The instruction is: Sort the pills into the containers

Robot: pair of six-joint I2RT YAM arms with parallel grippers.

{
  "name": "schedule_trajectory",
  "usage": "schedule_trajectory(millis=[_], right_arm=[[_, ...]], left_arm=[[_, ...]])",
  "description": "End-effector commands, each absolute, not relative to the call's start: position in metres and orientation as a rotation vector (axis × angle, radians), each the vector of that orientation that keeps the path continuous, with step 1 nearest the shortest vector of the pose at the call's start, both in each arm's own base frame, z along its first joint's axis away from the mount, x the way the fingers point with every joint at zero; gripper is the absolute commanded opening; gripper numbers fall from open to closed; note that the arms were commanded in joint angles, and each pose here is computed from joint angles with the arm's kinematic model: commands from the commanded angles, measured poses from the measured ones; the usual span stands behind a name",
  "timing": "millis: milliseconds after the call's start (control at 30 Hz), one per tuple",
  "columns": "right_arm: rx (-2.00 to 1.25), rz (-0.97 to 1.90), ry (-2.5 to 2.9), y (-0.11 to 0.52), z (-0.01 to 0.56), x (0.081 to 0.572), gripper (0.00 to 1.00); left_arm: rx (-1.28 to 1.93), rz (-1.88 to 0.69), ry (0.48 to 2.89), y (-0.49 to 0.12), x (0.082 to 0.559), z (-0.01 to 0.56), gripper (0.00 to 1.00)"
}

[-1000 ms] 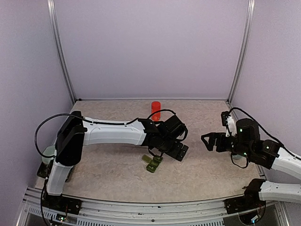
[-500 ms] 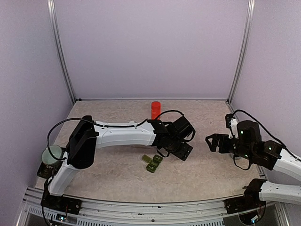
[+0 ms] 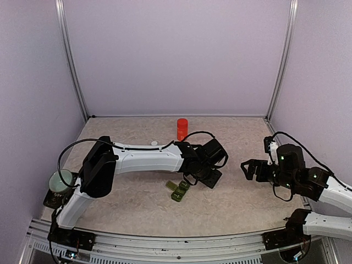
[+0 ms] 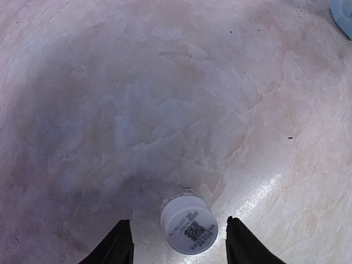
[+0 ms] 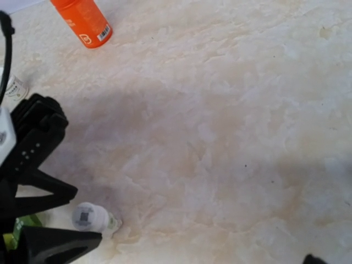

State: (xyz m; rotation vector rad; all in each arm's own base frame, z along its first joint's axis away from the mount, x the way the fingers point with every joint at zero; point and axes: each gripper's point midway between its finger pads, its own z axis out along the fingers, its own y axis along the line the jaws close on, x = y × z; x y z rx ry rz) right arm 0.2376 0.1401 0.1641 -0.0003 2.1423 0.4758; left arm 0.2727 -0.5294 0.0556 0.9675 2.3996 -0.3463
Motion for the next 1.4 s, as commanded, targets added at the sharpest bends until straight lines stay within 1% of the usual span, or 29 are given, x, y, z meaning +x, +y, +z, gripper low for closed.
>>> schedule_trajectory(millis=[0,100,367,667,767,867,1033,1100,1233,1367], right_arm=[[0.022,0.467,2.138,0.135,0.162,0.238,0.99],[0.021,0.466,2.141,0.135,0.161,0.238,0.99],[0.013,0.471,2.149,0.137,0.157,0.237,0.99],[0.009,0.470,2.150,0.137,0.155,0.237,0.99],[0.010,0.469,2.153,0.137,0.154,0.236,0.99],[0.008,0.474,2.151,0.137,0.154,0.236,0.99],[-0.005,0.473,2.152,0.138,0.153,0.235,0.99],[-0.024,0.481,2.147,0.140,0.154,0.235,0.99],[-0.154,0.543,2.109,0.156,0.159,0.232,0.98],[-0.302,0.615,2.062,0.175,0.162,0.228,0.97]], left_arm=[[0.954,-0.364,2.373,-0.535,0.279,0.062,0.54],[0.958,-0.364,2.377,-0.535,0.278,0.059,0.50],[0.964,-0.389,2.358,-0.539,0.279,0.063,0.48],[0.962,-0.390,2.367,-0.538,0.282,0.057,0.38],[0.965,-0.397,2.371,-0.538,0.282,0.055,0.32],[0.963,-0.399,2.375,-0.538,0.283,0.053,0.29],[0.958,-0.405,2.379,-0.536,0.283,0.055,0.20],[0.953,-0.406,2.380,-0.535,0.284,0.056,0.19],[0.901,-0.437,2.361,-0.530,0.288,0.078,0.17],[0.836,-0.536,2.309,-0.523,0.291,0.121,0.17]])
